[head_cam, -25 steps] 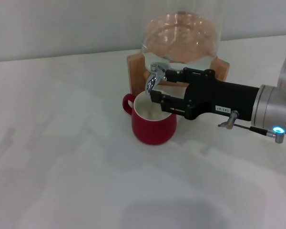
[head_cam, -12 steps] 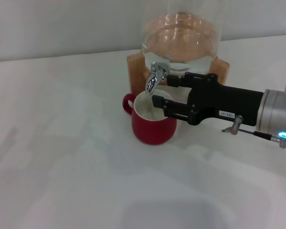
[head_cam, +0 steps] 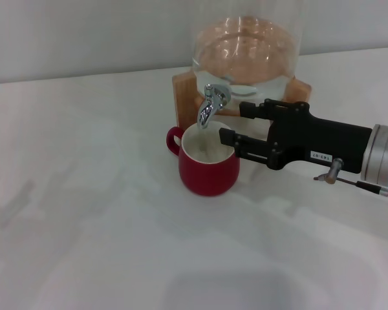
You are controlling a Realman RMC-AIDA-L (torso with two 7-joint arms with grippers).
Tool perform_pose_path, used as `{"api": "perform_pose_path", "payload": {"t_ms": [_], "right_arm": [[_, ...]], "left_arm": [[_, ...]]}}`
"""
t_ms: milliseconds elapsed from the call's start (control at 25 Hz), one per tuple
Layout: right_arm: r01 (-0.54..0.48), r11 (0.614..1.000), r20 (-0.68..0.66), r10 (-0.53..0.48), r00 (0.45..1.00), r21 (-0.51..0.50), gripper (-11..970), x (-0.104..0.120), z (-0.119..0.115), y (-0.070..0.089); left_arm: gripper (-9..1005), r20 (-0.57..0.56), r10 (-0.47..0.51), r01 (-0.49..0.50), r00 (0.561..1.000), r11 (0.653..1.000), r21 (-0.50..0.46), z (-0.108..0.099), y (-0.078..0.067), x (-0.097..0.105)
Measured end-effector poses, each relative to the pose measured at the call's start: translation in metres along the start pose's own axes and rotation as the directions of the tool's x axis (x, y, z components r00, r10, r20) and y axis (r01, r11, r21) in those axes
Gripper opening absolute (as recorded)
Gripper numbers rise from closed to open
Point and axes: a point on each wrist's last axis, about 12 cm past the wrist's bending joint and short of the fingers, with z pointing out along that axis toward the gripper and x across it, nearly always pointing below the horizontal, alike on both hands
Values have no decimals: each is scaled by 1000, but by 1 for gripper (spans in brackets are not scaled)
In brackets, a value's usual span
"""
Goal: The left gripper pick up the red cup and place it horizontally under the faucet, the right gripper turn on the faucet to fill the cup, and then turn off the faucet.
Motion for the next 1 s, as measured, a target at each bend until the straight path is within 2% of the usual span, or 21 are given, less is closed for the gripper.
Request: {"api": "perform_pose_path", "payload": {"t_ms": [520, 1000], "right_arm": [[-2, 1000, 3, 2, 1000, 5, 631, 0, -1, -2], [-9, 999, 18, 10, 1000, -35, 631, -1, -2, 1]], "left_arm": [[881, 17, 4, -4, 1000, 1000, -14, -1, 4, -4], [880, 11, 6, -6, 1000, 1000, -15, -1, 4, -4]]}}
